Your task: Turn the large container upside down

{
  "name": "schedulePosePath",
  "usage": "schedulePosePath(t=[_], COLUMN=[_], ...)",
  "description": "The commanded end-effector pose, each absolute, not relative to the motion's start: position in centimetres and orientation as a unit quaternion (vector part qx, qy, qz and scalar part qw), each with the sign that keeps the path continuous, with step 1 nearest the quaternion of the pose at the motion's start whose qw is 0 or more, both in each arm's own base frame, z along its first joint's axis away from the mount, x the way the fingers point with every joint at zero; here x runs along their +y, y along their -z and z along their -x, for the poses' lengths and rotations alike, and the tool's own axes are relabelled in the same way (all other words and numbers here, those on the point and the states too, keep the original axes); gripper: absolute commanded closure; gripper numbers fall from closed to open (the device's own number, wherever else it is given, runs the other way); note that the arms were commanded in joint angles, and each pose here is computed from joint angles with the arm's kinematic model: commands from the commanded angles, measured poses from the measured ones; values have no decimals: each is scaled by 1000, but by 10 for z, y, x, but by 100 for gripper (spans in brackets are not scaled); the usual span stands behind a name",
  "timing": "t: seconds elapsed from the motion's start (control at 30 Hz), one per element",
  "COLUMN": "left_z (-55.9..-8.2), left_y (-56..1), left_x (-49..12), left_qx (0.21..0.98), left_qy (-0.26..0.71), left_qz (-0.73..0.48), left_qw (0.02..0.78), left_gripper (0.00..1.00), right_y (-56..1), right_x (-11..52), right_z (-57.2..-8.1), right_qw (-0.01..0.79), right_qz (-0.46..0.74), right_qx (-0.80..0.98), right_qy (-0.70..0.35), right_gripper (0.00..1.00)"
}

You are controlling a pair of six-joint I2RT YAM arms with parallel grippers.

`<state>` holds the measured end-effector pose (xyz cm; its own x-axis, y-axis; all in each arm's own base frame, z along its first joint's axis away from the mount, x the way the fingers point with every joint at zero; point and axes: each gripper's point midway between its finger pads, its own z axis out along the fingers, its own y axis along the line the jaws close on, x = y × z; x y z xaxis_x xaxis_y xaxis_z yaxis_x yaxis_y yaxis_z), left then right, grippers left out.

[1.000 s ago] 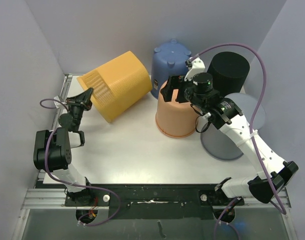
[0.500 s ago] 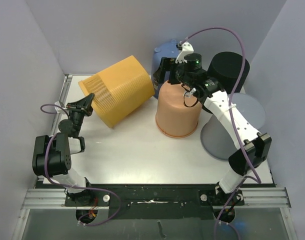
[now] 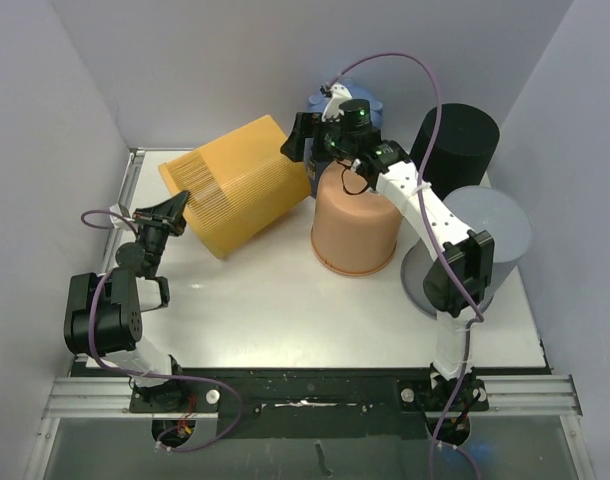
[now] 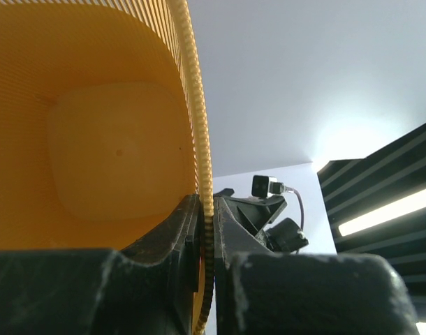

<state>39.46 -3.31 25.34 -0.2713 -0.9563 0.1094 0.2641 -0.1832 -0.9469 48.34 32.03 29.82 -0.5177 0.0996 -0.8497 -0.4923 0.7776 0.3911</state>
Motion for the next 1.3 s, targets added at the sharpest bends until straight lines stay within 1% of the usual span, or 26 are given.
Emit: schedulePosePath(t=[0.0,0.2,0.4,0.63,0.77,0.87,1.03,1.27], left_z=[-361,-360,-359,-358,-358,-359,-359,-361], left_y=[-315,-315,-317,-318,-319,-317,-315,-322], left_x=[-38,-39,-40,-40,-39,-36,-34,-39], left_qx=[388,392,393,394,394,395,397,404], left_qy=[708,708,709,709,709,707,704,710], left_qz=[282,276,271,270,268,271,274,252], left_qw=[517,518,519,519,520,520,521,518], left_gripper=[100,100,100,100,100,100,100,100], right_y=[-344,-337,-343,-338,-323,-320,-354,-435], right_x=[347,365,381,369,362,363,373,376], right_z=[-477,-469,-455,-463,-472,-469,-449,-412], right_qw=[493,459,437,448,443,437,443,493], right_qz=[164,185,206,192,172,168,207,258], right_qx=[759,750,731,743,763,760,722,652], right_qy=[-393,-439,-482,-459,-439,-451,-489,-515], right_gripper=[5,4,4,3,3,3,4,3])
